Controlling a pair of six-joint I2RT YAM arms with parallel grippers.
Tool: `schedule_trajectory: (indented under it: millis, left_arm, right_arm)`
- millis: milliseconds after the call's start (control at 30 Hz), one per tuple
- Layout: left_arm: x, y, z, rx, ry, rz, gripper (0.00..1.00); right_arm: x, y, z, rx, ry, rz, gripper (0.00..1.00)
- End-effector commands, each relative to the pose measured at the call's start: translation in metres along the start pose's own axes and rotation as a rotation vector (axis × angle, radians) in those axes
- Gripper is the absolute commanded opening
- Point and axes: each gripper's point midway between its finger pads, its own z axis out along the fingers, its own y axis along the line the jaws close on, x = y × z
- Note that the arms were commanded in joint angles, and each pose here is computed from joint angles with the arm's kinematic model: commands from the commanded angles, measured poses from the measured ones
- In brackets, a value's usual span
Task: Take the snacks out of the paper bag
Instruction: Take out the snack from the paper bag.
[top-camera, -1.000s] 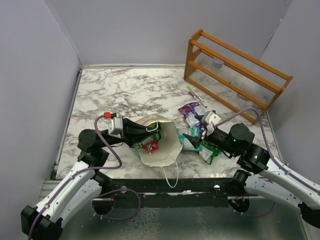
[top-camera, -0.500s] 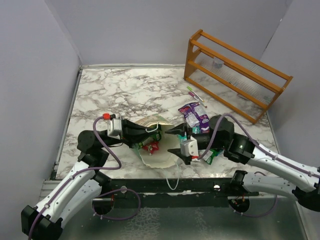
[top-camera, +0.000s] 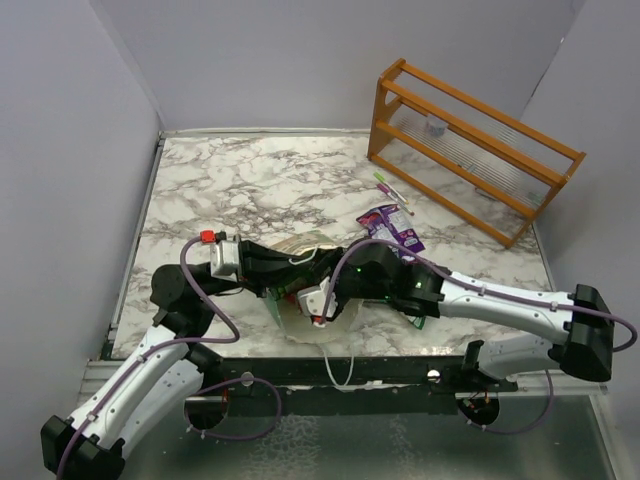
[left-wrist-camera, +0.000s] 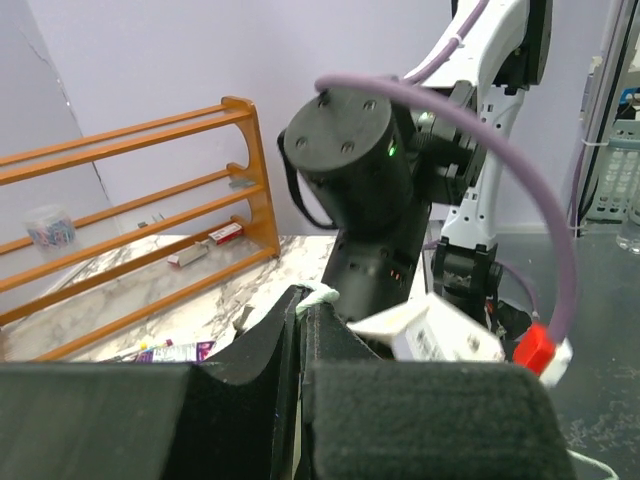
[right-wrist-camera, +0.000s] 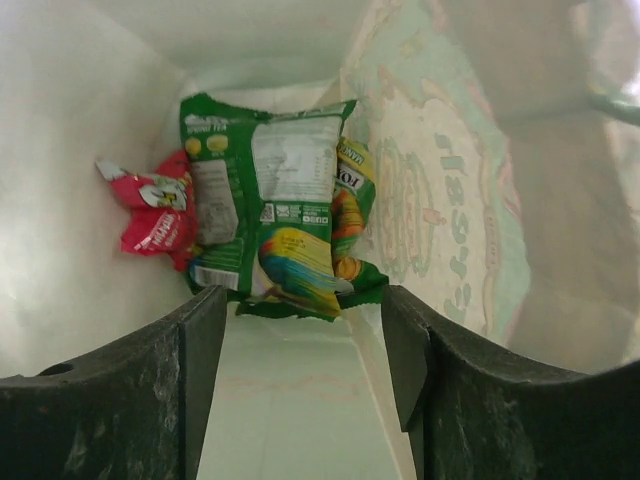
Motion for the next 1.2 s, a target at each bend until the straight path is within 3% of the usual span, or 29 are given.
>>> schedule_trajectory:
  millis: [0, 133, 200, 533, 967, 1100, 1167]
  left_arm:
    - [-0.019, -0.004, -0.001, 0.002, -0.060, 0.064, 0.00]
    - [-0.023, -0.003, -0.001, 0.001, -0.073, 0.065, 0.00]
    - [-0.024, -0.003, -0.002, -0.003, -0.080, 0.063, 0.00]
    - [-0.031, 0.003, -0.008, -0.039, -0.103, 0.079, 0.00]
    - [-0.031, 0.001, -0.012, -0.042, -0.110, 0.080, 0.00]
    - [-0.030, 0.002, -0.013, -0.052, -0.108, 0.085, 0.00]
    - [-0.029, 0.004, -0.014, -0.062, -0.105, 0.086, 0.00]
  right_arm:
    - [0.014, -0.014, 0.016, 0.027, 0.096, -0.067, 0.61]
    - [0.021, -0.014, 0.032, 0.013, 0.129, -0.059, 0.51]
    - [0.027, -0.012, 0.036, 0.010, 0.158, -0.053, 0.50]
    - [0.051, -0.018, 0.063, 0.072, 0.271, -0.074, 0.57]
    - [0.079, -0.015, 0.116, 0.073, 0.247, -0.092, 0.64]
    - [0.088, -0.011, 0.128, 0.064, 0.246, -0.088, 0.59]
    - [0.087, -0.012, 0.130, 0.066, 0.240, -0.084, 0.47]
